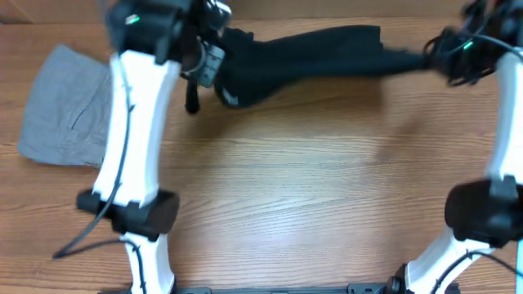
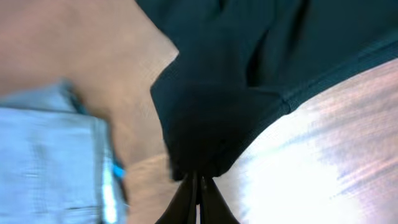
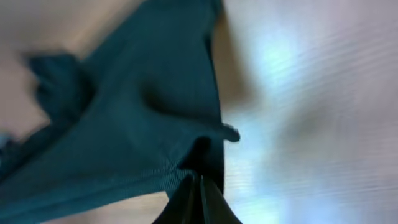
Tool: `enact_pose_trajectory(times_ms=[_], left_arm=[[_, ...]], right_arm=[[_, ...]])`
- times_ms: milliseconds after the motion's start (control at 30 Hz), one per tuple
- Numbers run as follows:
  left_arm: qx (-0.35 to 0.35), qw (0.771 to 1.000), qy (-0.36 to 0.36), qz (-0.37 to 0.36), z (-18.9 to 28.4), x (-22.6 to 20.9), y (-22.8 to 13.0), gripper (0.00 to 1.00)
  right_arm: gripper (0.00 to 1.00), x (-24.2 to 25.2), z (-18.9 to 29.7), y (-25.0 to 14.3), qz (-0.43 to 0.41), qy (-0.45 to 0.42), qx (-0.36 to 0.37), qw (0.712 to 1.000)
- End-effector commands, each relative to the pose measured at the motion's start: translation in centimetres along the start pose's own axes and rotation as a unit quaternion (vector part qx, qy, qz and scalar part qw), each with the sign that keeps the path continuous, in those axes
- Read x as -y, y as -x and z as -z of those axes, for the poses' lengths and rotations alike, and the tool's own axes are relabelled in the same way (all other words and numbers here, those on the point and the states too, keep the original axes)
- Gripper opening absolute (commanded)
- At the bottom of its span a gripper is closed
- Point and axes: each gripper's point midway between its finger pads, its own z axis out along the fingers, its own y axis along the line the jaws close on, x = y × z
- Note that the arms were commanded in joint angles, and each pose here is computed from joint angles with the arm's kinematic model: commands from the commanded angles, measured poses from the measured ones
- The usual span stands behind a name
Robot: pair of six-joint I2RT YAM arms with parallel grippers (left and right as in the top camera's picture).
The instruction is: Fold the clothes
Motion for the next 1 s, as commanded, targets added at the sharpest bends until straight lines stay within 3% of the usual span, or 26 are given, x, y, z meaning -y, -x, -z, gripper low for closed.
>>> enact_pose_trajectory(times_ms=[0,233,567,633,733,800,967], left_arm=[[-0.036,0.998,-0.031,0.027,-1.5,0.8,-1.4,0.04],[-0.132,0.987,-0.079,0.05,-4.5,3.1,-5.9,0.05],[-0.285,0.941,-0.159,0.093,-5.7,7.5,-16.4,0.09],[-0.308,0.932,-0.166,0.096,-5.8,8.0,-18.1,0.09],[-0.336,0.922,-0.168,0.098,-6.1,8.3,-19.9,0.12],[-0.343,0.919,-0.168,0.099,-6.2,8.4,-20.4,0.16],[-0.304,0.935,-0.161,0.088,-6.5,7.5,-18.6,0.18]], right_arm=[[0.06,2.8,-2.6,-2.8,-0.011,-0.044,-0.05,0.998],[0.09,7.0,-5.2,-7.1,-0.028,-0.124,-0.124,0.984],[0.1,8.2,-4.8,-8.9,-0.033,-0.155,-0.158,0.975],[0.14,8.6,-4.4,-9.4,-0.033,-0.169,-0.169,0.97],[0.31,9.1,-3.9,-10.2,-0.036,-0.185,-0.185,0.965],[0.34,9.1,-3.9,-10.3,-0.036,-0.185,-0.187,0.964],[0.45,8.5,-4.4,-9.8,-0.037,-0.166,-0.176,0.97]])
